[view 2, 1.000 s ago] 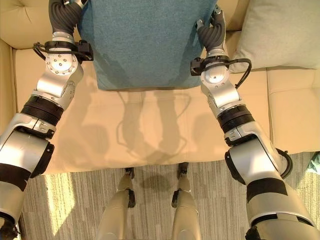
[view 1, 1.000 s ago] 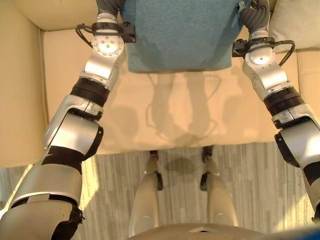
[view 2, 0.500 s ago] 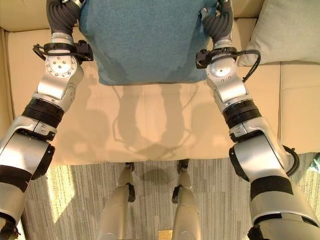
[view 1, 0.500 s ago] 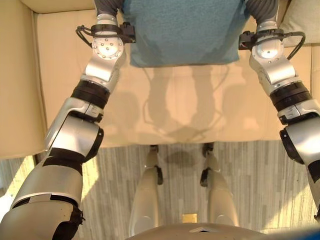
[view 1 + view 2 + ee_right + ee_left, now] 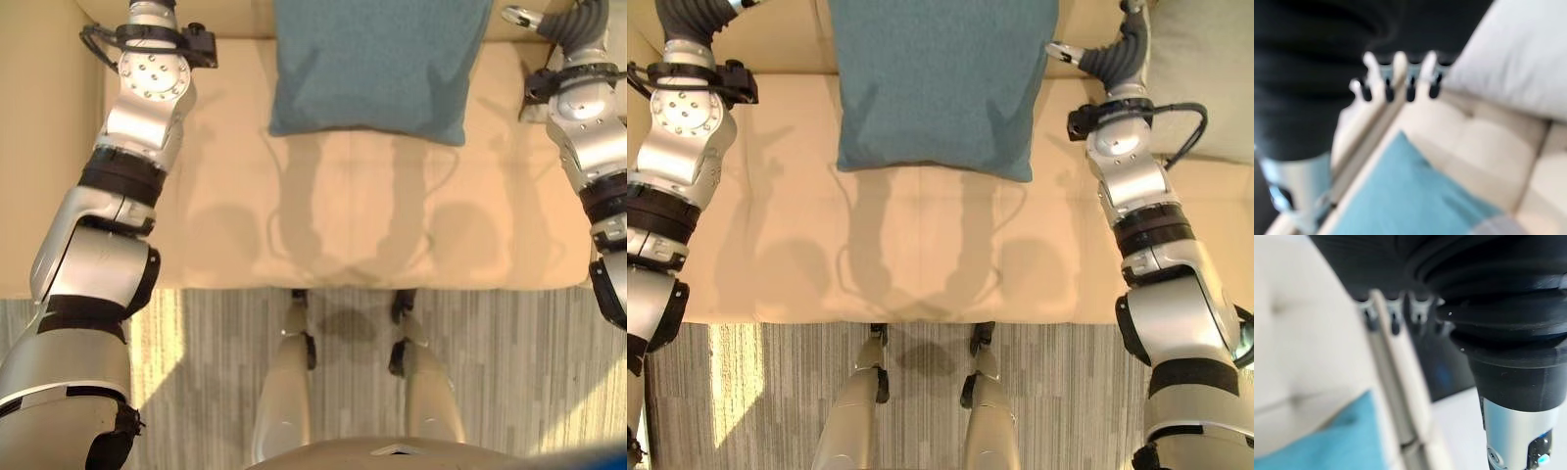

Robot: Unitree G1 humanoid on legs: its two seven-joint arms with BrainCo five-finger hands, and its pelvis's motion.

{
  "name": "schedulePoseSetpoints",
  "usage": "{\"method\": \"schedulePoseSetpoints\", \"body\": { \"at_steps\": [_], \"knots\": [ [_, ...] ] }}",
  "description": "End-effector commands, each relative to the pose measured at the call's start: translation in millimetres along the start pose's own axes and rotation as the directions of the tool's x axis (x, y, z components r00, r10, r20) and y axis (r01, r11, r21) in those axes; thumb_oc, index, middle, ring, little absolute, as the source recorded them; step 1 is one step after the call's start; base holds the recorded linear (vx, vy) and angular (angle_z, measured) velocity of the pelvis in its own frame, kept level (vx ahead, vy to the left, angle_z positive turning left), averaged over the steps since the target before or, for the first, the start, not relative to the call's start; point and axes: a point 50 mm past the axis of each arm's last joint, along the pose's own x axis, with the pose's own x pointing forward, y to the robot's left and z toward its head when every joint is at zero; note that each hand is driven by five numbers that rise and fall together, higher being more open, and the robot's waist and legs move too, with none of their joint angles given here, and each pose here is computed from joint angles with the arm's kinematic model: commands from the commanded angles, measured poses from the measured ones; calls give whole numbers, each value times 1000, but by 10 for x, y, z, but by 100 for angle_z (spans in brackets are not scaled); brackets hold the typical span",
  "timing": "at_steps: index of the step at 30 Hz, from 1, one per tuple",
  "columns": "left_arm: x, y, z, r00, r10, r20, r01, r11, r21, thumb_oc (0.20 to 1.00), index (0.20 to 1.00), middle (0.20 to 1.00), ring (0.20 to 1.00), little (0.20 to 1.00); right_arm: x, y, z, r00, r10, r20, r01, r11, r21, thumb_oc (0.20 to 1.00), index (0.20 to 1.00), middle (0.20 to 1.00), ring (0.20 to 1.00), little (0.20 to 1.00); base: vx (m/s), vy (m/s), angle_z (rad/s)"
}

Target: Pick up all the scattered cushions and arrange them neatly on the sofa.

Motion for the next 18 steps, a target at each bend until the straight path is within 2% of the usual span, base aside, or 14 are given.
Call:
{"method": "schedulePoseSetpoints", "body": {
  "at_steps": [1, 3, 5, 6, 7, 8, 9, 10, 11, 12, 14, 15, 16, 18],
  "knots": [
    [-265, 212, -155, 1000, -11, 3, 11, 1000, 7, 1000, 1000, 1000, 1000, 1000, -189, -264, -219, 999, -43, 14, 44, 998, -45, 1000, 1000, 1000, 1000, 1000, 39, -11, -2],
    [-680, 383, -359, 998, -28, -62, 28, 1000, 3, 1000, 1000, 1000, 1000, 1000, -532, -411, -504, 999, -25, -37, 22, 997, -73, 1000, 1000, 1000, 1000, 1000, 50, -18, -6],
    [-865, 458, -423, 995, -34, -91, 34, 999, -3, 1000, 1000, 1000, 1000, 1000, -696, -449, -613, 998, -5, -65, -1, 997, -81, 1000, 1000, 1000, 1000, 1000, 63, -12, -5],
    [-1173, 527, -551, 984, -61, -165, 59, 998, -19, 1000, 1000, 1000, 1000, 1000, -969, -477, -787, 992, 45, -122, -57, 994, -93, 1000, 1000, 1000, 1000, 1000, 68, -10, -7],
    [-1186, 529, -552, 984, -63, -167, 60, 998, -19, 1000, 1000, 1000, 1000, 1000, -982, -478, -791, 991, 47, -124, -59, 994, -94, 1000, 1000, 1000, 1000, 1000, 59, -13, -9],
    [-1352, 575, -613, 975, -80, -208, 77, 997, -21, 1000, 1000, 1000, 1000, 1000, -1126, -503, -867, 985, 77, -153, -93, 991, -99, 1000, 1000, 1000, 1000, 1000, 45, -11, -6],
    [-1726, 599, -763, 943, -98, -318, 86, 995, -53, 1000, 1000, 1000, 1000, 1000, -1408, -541, -1014, 970, 108, -219, -133, 986, -102, 1000, 1000, 1000, 1000, 1000, 45, -11, -4],
    [-1735, 599, -761, 942, -100, -320, 87, 995, -54, 1000, 1000, 1000, 1000, 1000, -1417, -544, -1015, 969, 109, -220, -134, 986, -103, 1000, 1000, 1000, 1000, 1000, 0, 0, 0],
    [-1945, 618, -859, 914, -104, -391, 86, 994, -63, 1000, 1000, 1000, 1000, 1000, -1573, -561, -1106, 957, 118, -267, -146, 985, -89, 1000, 1000, 1000, 1000, 1000, 0, 0, 0],
    [-2364, 642, -1032, 836, -123, -534, 96, 992, -77, 1000, 1000, 1000, 1000, 1000, -1885, -585, -1286, 919, 137, -369, -179, 980, -84, 1000, 1000, 1000, 1000, 1000, 30, -12, 1],
    [-2539, 650, -1085, 798, -138, -586, 122, 990, -67, 1000, 1000, 1000, 1000, 1000, -2021, -601, -1356, 899, 146, -412, -197, 977, -83, 1000, 1000, 1000, 1000, 1000, -6, 3, -2],
    [-3125, 656, -1286, 628, -159, -761, 186, 981, -52, 1000, 1000, 1000, 1000, 1000, -2420, -603, -1568, 818, 178, -546, -265, 961, -83, 1000, 1000, 1000, 1000, 1000, 1, 4, -7],
    [-3132, 653, -1287, 627, -160, -762, 187, 981, -52, 1000, 1000, 1000, 1000, 1000, -2427, -606, -1568, 817, 179, -548, -266, 960, -84, 1000, 1000, 1000, 1000, 1000, 2, -4, -4],
    [-3474, 633, -1361, 507, -191, -840, 271, 961, -55, 1000, 1000, 1000, 1000, 1000, -2665, -590, -1668, 760, 202, -618, -320, 944, -84, 1000, 1000, 1000, 1000, 1000, 13, 4, -5]
  ]
}}
